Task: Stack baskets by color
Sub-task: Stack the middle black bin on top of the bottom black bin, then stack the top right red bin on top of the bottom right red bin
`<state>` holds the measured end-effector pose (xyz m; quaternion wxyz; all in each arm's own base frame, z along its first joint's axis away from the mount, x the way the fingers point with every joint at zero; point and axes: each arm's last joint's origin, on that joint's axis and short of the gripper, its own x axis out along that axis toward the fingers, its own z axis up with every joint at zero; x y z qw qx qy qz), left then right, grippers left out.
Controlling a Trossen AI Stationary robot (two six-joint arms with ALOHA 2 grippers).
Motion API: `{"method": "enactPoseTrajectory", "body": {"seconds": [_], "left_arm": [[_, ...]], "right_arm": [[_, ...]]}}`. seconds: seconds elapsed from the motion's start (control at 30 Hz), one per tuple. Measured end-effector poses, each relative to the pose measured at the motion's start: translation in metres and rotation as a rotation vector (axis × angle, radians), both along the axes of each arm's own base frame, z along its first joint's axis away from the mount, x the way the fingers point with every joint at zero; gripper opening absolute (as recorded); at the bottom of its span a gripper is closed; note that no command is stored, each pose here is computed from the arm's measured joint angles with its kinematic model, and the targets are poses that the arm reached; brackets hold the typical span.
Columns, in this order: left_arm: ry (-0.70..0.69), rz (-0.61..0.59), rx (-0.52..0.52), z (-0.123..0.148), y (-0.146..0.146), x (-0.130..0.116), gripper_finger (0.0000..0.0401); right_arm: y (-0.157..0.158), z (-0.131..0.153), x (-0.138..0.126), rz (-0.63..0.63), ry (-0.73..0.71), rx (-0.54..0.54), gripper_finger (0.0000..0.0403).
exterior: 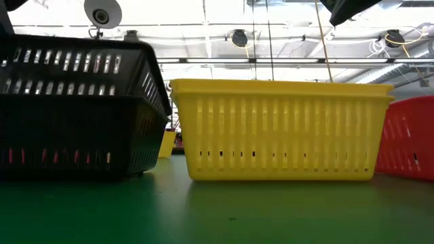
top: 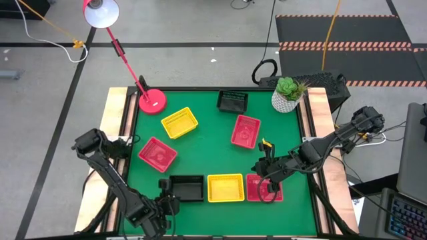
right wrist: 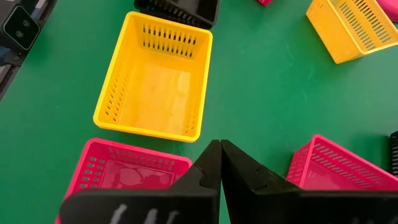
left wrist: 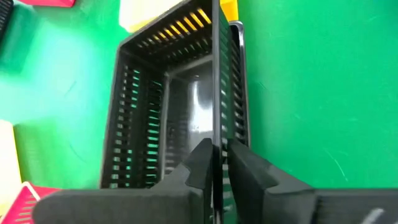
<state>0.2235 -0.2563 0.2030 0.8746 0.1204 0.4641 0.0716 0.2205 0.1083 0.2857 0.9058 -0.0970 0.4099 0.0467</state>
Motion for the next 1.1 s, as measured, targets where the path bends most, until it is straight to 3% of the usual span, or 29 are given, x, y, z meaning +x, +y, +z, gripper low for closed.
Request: {"method": "enactPoseTrajectory", "body": {"seconds": [0.33,0.73,0.9,1.1], "left_arm": [[0.028,-0.023,-0.06,0.003,-0.004,0.002,0.0063],[-0.006,0.012,-0.116,0.026,0.005,0.015,0.0159],[-0.064,-0.006,-0.126,0.053,0.023,0.018,0.0154],[-0.137,-0.044,-0.068,0.082,0.048,0.02,0.0132]], "right_arm": [[0.0,0.0,0.0,-0.002,0.0,0.002,0.0],[0.0,0.0,0.0,-0.002,0.001,0.001,0.0],[0.0,0.0,0.0,-0.003,0.001,0.001,0.0],[0.0,0.0,0.0,-0.003,0.001,0.001,0.0]]}}
